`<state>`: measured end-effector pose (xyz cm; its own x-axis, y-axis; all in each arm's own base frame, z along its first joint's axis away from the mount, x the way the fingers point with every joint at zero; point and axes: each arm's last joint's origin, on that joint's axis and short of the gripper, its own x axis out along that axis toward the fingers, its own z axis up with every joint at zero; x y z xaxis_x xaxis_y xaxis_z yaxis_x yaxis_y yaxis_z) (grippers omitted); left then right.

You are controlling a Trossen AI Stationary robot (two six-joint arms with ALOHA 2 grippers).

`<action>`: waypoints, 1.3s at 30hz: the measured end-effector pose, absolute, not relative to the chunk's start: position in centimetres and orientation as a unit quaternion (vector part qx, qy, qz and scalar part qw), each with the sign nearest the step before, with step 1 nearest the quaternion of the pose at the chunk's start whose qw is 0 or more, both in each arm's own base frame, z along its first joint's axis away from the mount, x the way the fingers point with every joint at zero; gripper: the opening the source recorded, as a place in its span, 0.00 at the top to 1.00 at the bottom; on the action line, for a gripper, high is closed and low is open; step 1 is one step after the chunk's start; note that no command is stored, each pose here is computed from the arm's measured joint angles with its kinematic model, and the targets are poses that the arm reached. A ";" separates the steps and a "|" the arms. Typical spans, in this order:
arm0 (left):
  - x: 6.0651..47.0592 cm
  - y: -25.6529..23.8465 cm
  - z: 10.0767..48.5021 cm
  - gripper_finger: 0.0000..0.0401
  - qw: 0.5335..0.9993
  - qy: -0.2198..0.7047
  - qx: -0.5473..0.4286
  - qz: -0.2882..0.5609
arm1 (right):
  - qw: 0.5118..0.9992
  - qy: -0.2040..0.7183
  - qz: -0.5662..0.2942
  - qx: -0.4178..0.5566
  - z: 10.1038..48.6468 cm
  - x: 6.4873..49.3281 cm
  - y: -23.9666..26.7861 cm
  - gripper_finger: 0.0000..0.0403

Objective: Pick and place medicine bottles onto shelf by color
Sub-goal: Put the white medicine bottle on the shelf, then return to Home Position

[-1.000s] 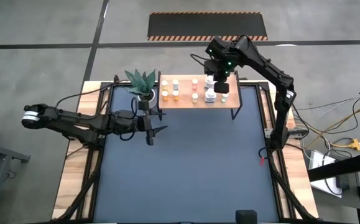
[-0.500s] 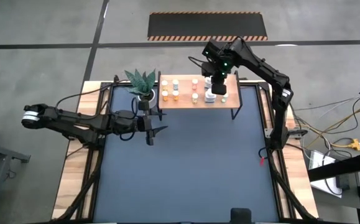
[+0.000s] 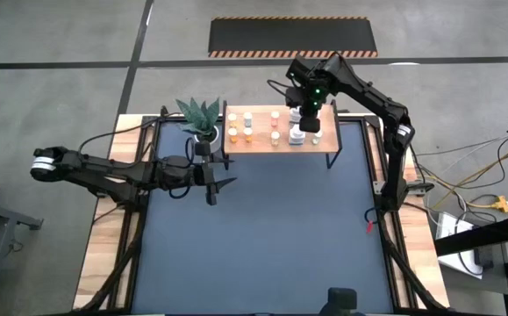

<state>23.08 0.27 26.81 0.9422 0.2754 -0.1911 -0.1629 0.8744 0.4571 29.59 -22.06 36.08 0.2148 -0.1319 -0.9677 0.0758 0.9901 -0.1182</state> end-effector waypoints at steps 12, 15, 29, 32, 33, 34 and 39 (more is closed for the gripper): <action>23.1 0.3 26.8 0.44 0.960 0.126 0.223 0.114 | 0.774 0.628 -0.082 -0.029 37.3 28.9 -21.6 0.98; 23.1 0.3 26.8 0.44 0.960 0.127 0.223 0.114 | 0.765 0.634 -0.110 -0.041 37.5 28.6 -22.0 0.98; 23.1 0.3 26.8 0.44 0.960 0.128 0.223 0.114 | 0.770 0.623 -0.132 -0.038 37.0 28.6 -23.0 0.98; 23.1 0.3 26.8 0.44 0.960 0.128 0.223 0.114 | 0.772 0.620 -0.133 -0.040 36.9 28.8 -23.1 0.98; 23.1 0.3 26.8 0.44 0.960 0.128 0.223 0.114 | 0.775 0.616 -0.135 -0.042 36.9 28.8 -23.2 0.98; 23.1 0.3 26.8 0.44 0.960 0.128 0.223 0.114 | 0.776 0.615 -0.136 -0.043 36.9 28.9 -23.2 0.98; 23.1 0.3 26.8 0.44 0.960 0.128 0.223 0.113 | 0.775 0.615 -0.136 -0.040 36.9 28.9 -23.2 0.98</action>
